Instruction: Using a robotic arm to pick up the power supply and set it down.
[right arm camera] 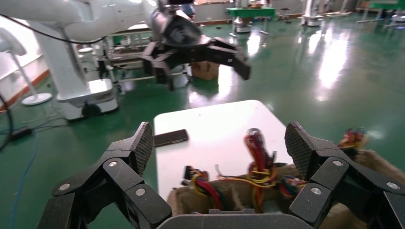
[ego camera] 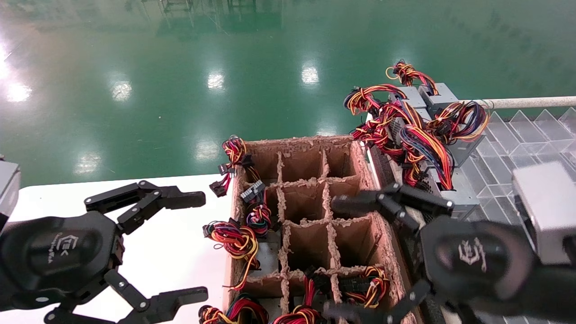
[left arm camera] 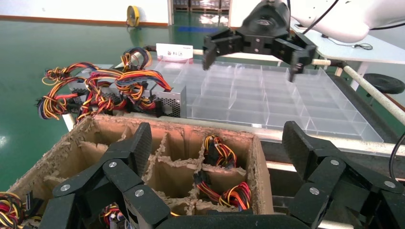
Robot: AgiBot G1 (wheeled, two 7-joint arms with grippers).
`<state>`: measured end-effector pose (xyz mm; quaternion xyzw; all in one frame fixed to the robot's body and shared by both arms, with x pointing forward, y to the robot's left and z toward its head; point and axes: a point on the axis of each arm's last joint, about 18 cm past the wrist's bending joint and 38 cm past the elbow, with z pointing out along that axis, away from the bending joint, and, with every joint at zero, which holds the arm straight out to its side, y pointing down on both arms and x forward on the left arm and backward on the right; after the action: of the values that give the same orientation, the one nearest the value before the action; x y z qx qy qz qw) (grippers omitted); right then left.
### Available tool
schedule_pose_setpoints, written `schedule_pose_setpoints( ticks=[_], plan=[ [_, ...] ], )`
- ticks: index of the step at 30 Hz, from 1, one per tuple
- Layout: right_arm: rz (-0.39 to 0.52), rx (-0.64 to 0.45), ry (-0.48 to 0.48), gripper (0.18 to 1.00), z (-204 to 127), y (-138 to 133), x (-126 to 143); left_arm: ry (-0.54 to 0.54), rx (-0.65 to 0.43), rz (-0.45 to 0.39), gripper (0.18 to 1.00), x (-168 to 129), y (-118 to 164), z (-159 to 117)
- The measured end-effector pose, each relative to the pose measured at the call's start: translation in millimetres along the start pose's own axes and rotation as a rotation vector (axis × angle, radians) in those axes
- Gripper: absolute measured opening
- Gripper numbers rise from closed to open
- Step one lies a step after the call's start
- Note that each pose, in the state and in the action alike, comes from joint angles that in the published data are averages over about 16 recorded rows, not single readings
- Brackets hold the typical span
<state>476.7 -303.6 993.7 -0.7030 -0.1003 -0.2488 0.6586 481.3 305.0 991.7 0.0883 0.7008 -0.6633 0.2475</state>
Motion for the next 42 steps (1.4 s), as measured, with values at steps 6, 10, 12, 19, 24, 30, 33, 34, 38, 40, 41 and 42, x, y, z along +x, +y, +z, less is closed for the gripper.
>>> schedule_pose_setpoints(
  ticks=[6, 10, 12, 19, 24, 30, 33, 34, 38, 40, 41, 42],
  plan=[
    [0.009, -0.001, -0.024, 1.000, 2.8, 1.5, -5.5, 0.000, 0.000, 0.000, 0.984, 0.0, 0.0, 0.0],
    [0.010, -0.001, -0.026, 1.000, 3.2, 1.7, -6.1, 0.000, 0.000, 0.000, 0.995, 0.0, 0.0, 0.0],
    [0.010, 0.000, -0.025, 1.000, 3.0, 1.6, -5.7, 0.000, 0.000, 0.000, 0.999, 0.0, 0.0, 0.0],
    [0.008, 0.000, -0.018, 1.000, 2.2, 1.1, -4.2, 0.000, 0.000, 0.000, 1.001, 0.0, 0.0, 0.0],
    [0.007, 0.001, -0.015, 1.000, 1.9, 0.9, -3.5, 0.000, 0.000, 0.000, 1.001, 0.0, 0.0, 0.0],
    [0.006, 0.001, -0.013, 1.000, 1.5, 0.7, -3.0, 0.000, 0.000, 0.000, 1.001, 0.0, 0.0, 0.0],
    [0.006, 0.001, -0.012, 1.000, 1.4, 0.6, -2.8, 0.000, 0.000, 0.000, 1.001, 0.0, 0.0, 0.0],
    [0.006, 0.001, -0.012, 1.000, 1.4, 0.6, -2.7, 0.000, 0.000, 0.000, 1.001, 0.0, 0.0, 0.0],
    [0.006, 0.000, -0.011, 1.000, 1.2, 0.6, -2.6, 0.000, 0.000, 0.000, 1.001, 0.0, 0.0, 0.0],
    [0.006, 0.000, -0.010, 1.000, 1.2, 0.6, -2.5, 0.000, 0.000, 0.000, 1.001, 0.0, 0.0, 0.0],
    [0.006, 0.000, -0.010, 1.000, 1.2, 0.6, -2.4, 0.000, 0.000, 0.000, 1.001, 0.0, 0.0, 0.0],
    [0.005, 0.000, -0.010, 1.000, 1.1, 0.5, -2.4, 0.000, 0.000, 0.000, 1.001, 0.0, 0.0, 0.0]
  ],
)
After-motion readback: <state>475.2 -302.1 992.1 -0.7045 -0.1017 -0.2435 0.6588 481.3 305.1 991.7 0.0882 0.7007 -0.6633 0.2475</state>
